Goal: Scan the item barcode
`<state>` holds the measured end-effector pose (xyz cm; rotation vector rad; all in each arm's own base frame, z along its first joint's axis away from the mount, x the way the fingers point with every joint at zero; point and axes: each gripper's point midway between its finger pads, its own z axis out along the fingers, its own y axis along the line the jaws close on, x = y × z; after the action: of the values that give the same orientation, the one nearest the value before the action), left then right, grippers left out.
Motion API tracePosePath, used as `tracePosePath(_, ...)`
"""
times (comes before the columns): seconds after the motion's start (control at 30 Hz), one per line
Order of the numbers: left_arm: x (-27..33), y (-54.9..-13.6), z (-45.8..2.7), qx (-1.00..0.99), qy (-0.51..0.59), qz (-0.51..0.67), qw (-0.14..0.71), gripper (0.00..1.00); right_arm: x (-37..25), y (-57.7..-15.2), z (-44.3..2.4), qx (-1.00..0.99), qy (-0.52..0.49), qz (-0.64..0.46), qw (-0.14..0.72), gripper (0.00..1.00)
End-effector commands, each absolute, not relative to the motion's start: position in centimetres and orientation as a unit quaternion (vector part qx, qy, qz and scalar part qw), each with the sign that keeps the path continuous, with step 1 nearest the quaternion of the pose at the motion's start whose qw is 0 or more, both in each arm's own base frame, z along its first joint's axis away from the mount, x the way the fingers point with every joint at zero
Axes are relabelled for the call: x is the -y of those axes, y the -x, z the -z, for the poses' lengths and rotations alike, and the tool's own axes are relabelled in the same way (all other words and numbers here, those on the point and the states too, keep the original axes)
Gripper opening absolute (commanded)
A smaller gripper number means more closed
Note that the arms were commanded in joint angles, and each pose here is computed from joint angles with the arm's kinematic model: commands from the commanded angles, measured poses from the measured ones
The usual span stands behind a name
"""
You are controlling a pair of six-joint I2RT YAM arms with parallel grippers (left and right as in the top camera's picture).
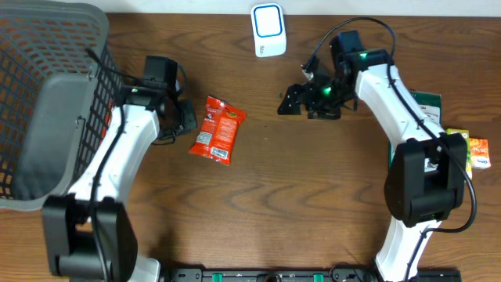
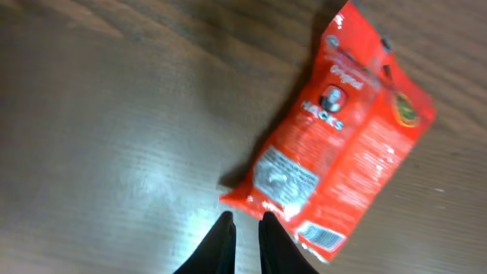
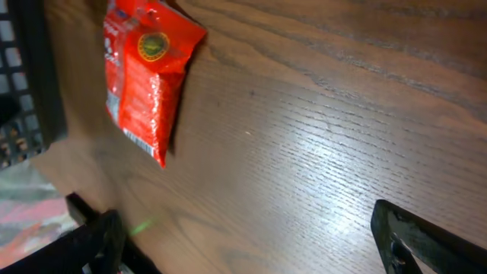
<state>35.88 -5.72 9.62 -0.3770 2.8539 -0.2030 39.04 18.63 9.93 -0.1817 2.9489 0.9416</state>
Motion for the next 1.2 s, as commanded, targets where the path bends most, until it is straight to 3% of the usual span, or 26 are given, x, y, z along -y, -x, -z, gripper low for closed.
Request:
tracePosePath(0.0,5.7,-36.1,-7.3,-0.988,0.09,0.057,0.108,0.14,-20.2,-38.4,-9.3,-0.956,0.041,-0.29,0.012,0.99)
tracePosePath(0.3,8.1,-36.6,-2.3,-0.991,0.064,0.098,0.059,0.14,-23.4,-37.9,-8.3,-0.958,0.062,-0.28,0.027,0.99)
tracePosePath(0.7,12.2,-36.2,0.0,-0.993,0.013,0.104,0.047,0.15,-23.1,-37.0,-7.6,-0.955,0.056,-0.292,0.007,0.99)
tracePosePath(1.03,14.4,-35.1,0.4,-0.994,-0.013,0.104,0.037,0.17,-23.5,-34.9,-5.7,-0.933,0.05,-0.356,-0.029,0.88)
tracePosePath(1.17,14.8,-35.0,0.4,-0.994,-0.012,0.104,0.036,0.21,-24.8,-33.6,-4.7,-0.918,0.057,-0.392,-0.037,0.76)
